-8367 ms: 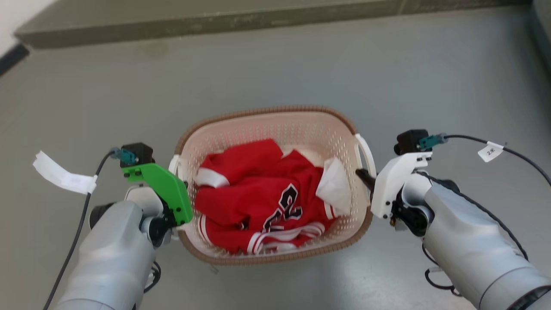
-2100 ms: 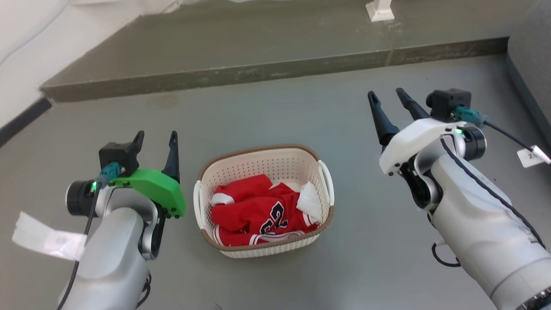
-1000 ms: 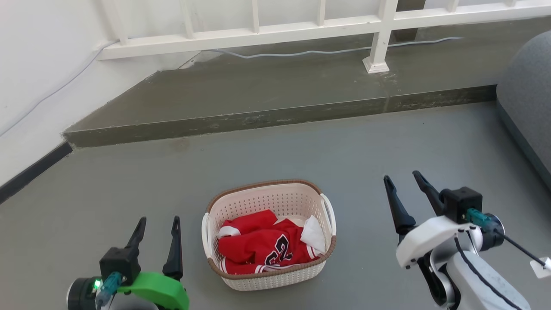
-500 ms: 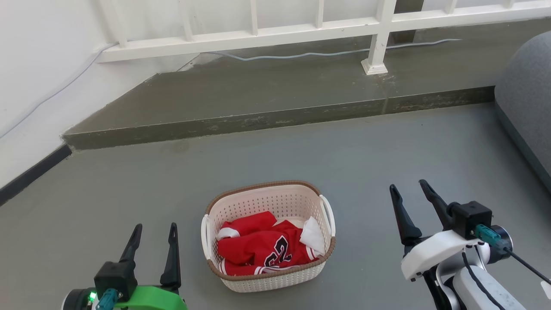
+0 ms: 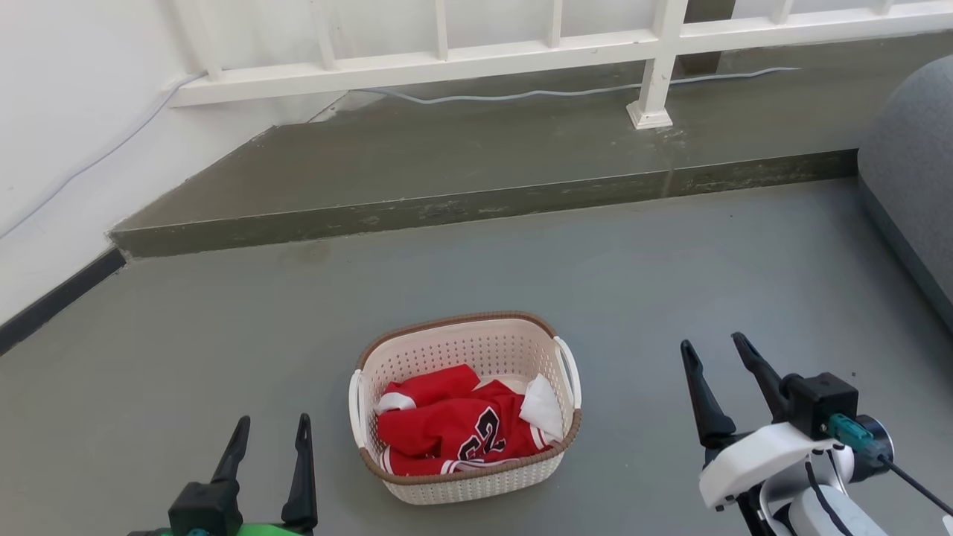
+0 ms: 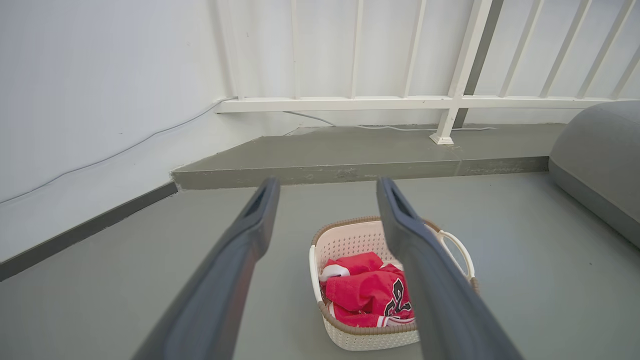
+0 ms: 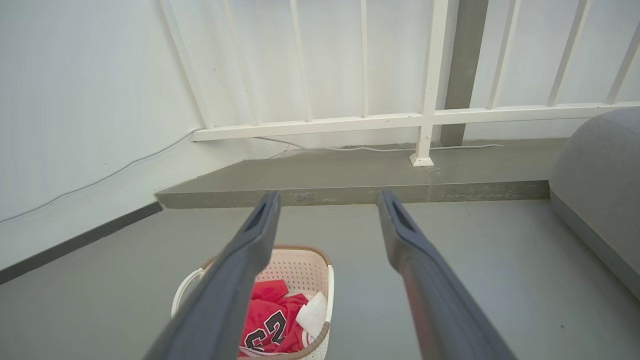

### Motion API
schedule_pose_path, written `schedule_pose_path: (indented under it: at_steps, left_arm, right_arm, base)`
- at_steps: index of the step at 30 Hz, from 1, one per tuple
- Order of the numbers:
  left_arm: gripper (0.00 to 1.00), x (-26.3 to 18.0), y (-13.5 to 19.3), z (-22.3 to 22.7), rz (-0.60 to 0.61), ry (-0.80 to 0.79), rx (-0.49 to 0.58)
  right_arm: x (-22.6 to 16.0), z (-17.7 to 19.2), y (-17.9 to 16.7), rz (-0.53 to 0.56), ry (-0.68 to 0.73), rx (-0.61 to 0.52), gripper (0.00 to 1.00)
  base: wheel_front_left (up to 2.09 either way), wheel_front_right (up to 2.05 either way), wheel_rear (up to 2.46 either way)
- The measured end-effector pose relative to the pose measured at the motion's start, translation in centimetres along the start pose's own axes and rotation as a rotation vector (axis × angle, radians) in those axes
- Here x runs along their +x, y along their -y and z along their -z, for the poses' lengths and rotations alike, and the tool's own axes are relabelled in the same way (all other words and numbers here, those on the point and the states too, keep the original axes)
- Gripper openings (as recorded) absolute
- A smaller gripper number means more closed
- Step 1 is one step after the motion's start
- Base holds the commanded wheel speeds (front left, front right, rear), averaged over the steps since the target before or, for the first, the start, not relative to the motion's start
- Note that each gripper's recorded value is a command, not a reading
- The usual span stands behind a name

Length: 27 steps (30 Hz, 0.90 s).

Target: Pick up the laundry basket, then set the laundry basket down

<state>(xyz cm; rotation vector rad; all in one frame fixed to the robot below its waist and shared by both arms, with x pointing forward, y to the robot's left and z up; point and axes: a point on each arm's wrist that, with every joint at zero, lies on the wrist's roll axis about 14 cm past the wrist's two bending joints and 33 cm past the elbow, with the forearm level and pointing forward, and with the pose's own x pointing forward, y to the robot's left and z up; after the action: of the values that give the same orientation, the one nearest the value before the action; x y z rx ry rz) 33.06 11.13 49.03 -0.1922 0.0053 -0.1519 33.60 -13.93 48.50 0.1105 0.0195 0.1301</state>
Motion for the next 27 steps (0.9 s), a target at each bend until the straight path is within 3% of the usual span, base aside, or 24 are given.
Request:
schedule_pose_path:
  at_steps: [2, 3, 11, 27]
  left_arm:
    - [1.00, -0.1, -0.1, 0.2, -0.004, -0.005, 0.003]
    - [0.00, -0.2, -0.1, 0.3, -0.005, -0.009, 0.003]
    - [0.00, -1.0, 0.1, 3.1, -0.011, -0.098, -0.006]
    - [0.00, -1.2, -0.6, 3.5, -0.065, -0.127, -0.193]
  right_arm:
    - [-0.2, 0.2, 0.0, 0.003, -0.007, 0.002, 1.00]
    - [-0.3, 0.4, 0.0, 0.004, -0.011, 0.002, 0.00]
    - [-2.5, 4.6, -0.6, 0.019, -0.140, 0.036, 0.00]
    - [-2.1, 4.7, 0.2, 0.078, -0.159, 0.227, 0.00]
  base:
    - [0.00, 0.00, 0.00]
    - [0.00, 0.00, 0.00]
    - [0.00, 0.00, 0.00]
    - [0.00, 0.00, 0.00]
